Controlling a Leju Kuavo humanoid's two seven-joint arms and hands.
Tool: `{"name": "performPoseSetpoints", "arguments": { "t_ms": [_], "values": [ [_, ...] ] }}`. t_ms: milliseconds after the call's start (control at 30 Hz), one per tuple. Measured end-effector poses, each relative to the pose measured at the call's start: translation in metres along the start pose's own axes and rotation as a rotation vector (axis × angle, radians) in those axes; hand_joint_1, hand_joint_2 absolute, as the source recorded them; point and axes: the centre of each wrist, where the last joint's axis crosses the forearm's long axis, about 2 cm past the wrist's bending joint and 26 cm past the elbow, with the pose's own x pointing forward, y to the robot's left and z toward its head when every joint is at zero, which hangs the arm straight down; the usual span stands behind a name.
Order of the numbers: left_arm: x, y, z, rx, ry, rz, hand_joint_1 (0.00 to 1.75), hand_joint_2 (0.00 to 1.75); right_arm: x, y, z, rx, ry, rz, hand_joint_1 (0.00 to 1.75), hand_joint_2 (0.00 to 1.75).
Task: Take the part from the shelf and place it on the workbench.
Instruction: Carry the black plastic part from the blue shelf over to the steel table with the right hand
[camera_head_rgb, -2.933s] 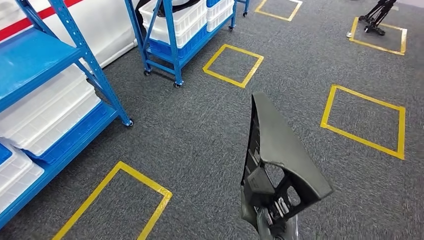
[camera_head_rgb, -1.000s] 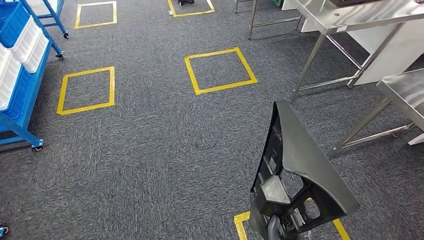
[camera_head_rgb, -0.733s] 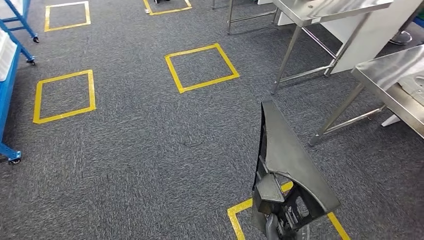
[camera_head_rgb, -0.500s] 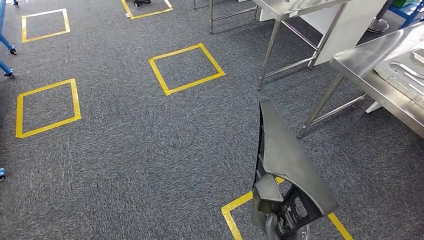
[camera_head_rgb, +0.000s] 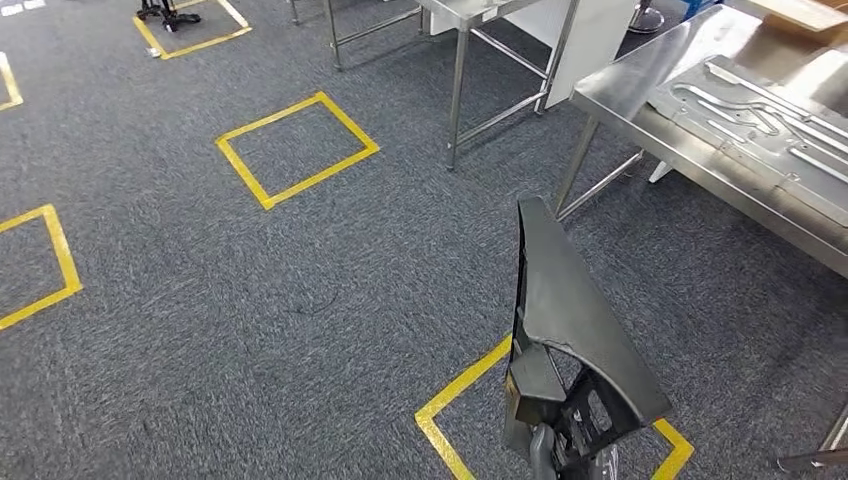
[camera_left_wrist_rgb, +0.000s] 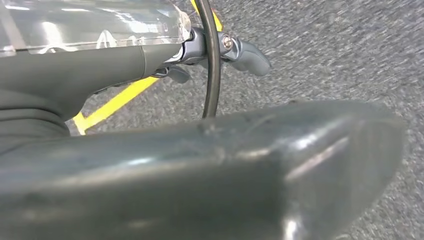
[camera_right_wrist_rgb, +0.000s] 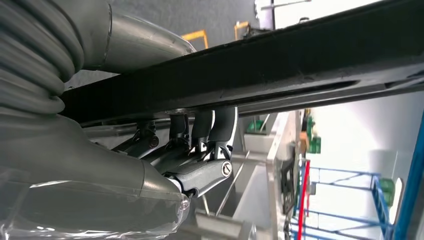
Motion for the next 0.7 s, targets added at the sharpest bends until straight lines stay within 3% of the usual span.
{"name": "performPoseSetpoints", "arguments": {
  "t_ms": [700],
  "values": [
    [0.002,-0.026,0.007,-0.084,-0.058,-0.014,0.0,0.0,0.013,-0.008,-0.009,-0.017,-0.039,0.038,1.75,1.75]
  ]
}}
